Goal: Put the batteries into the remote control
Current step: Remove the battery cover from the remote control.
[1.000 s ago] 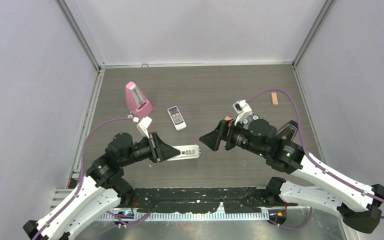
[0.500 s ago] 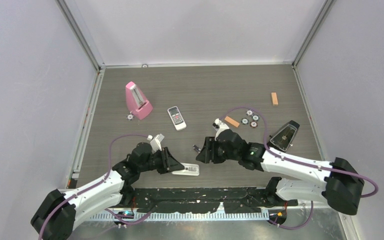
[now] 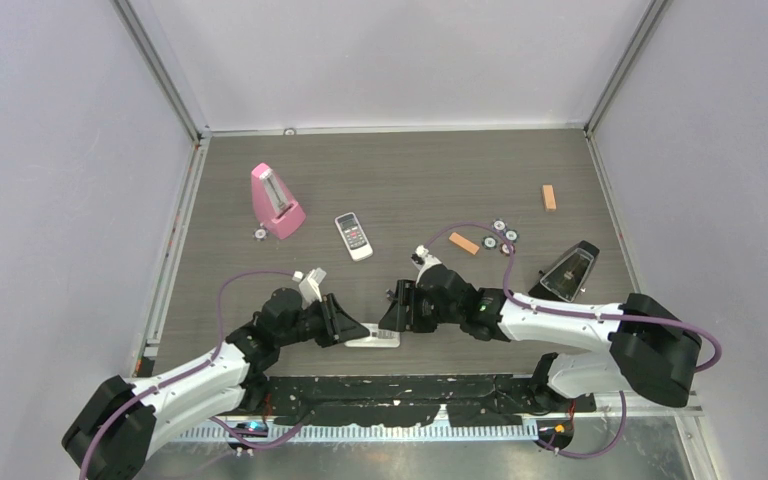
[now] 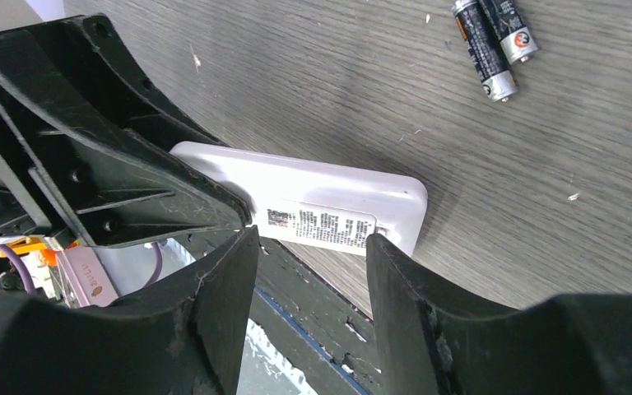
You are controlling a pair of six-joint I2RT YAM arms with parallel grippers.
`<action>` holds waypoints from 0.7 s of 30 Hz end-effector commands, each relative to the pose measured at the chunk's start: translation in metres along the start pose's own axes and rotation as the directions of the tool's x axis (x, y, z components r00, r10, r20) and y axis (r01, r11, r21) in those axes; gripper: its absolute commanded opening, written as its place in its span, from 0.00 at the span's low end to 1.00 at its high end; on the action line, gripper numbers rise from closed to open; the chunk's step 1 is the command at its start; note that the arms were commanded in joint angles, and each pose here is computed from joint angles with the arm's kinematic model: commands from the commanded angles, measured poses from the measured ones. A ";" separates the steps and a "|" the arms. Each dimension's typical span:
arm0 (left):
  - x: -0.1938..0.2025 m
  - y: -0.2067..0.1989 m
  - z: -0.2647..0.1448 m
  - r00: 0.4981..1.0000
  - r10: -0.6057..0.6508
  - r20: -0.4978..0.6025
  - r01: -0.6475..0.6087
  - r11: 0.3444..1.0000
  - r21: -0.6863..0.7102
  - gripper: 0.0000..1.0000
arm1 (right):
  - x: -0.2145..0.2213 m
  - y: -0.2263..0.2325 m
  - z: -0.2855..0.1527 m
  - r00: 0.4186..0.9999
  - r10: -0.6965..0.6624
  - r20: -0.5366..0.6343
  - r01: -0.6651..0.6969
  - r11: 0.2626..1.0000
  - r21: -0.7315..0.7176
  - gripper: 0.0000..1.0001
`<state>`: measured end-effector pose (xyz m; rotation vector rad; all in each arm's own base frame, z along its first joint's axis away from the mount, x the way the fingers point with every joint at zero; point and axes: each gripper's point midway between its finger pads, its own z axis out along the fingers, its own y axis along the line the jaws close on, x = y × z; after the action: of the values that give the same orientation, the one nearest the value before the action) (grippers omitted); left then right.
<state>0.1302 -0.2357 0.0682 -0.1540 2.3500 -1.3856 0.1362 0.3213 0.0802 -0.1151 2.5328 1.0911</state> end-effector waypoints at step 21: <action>0.010 0.043 0.000 0.991 -0.129 -0.030 0.119 0.969 -0.216 0.00 | 0.003 -0.004 0.021 1.000 -0.003 0.006 0.003 1.000 -0.023 0.55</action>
<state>0.1332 -0.2333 0.0598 -0.2737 2.4302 -1.3495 0.1356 0.3258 0.0600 -0.1056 2.5557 1.0994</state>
